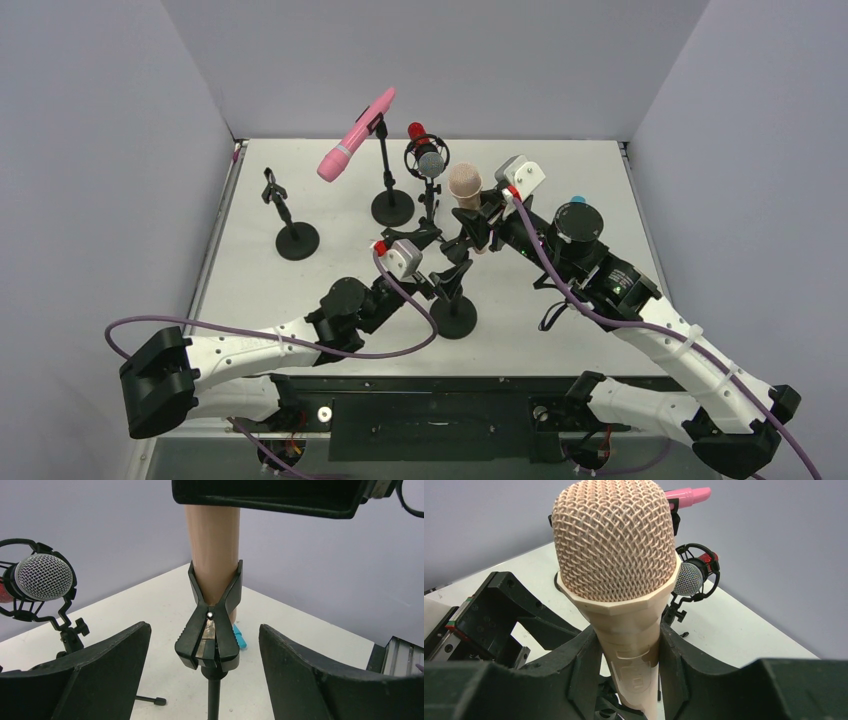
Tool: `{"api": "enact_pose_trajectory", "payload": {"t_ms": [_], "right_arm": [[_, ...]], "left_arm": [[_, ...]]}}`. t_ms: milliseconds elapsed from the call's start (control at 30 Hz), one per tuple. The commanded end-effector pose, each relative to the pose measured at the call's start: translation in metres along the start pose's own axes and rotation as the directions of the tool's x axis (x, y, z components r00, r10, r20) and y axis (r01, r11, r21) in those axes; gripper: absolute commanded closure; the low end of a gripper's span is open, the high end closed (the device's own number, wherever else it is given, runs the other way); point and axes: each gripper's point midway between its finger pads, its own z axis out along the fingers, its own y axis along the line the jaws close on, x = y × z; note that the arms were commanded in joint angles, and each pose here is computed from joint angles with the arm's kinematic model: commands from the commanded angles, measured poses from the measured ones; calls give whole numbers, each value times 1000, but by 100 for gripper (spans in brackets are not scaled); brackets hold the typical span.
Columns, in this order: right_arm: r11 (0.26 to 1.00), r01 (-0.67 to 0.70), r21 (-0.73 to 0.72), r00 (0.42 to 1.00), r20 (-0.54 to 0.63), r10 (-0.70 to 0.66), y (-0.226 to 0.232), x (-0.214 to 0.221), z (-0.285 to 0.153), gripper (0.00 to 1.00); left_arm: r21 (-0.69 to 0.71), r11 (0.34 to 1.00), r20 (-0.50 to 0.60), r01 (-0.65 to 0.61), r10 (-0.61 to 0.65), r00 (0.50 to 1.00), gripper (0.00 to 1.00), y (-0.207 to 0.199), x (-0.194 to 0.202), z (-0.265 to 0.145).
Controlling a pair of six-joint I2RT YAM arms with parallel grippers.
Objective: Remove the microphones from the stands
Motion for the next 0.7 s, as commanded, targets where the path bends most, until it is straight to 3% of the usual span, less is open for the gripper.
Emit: {"api": "enact_pose_trajectory", "payload": {"t_ms": [0,133,300,367,400,533,600,667], "right_arm": [[1000,7,20,999,40,-8,-3,-20,-5,95],[1000,9,23,999,33,-10,-3,-17,-4,96],[999,11,33,999,30,-12,-5,-17,-5,98],[999,13,34,1000,28,-14,-5,-17,-5,98],[999,13,34,1000,26,-14,-5,-17,-5,98],[999,13,40,1000,26,-15,-6,-17,-5,99],[999,15,43,999,28,-16,-6,-19,-6,100],[999,18,47,999,28,-19,-6,-20,-6,100]], "left_arm": [[7,1000,9,3,-3,1000,23,-1,-4,-1],[3,1000,9,2,-2,1000,26,0,-5,-1],[16,1000,15,4,-4,1000,37,-2,-7,-2],[23,1000,13,3,-3,1000,48,-3,-7,-2],[24,1000,7,2,-2,1000,61,-4,-6,-2],[26,1000,-5,-1,1,1000,92,-4,-4,-2],[25,1000,-13,-2,3,1000,100,-4,-2,-2],[20,999,-13,-26,26,1000,100,-1,-2,-3]]}}
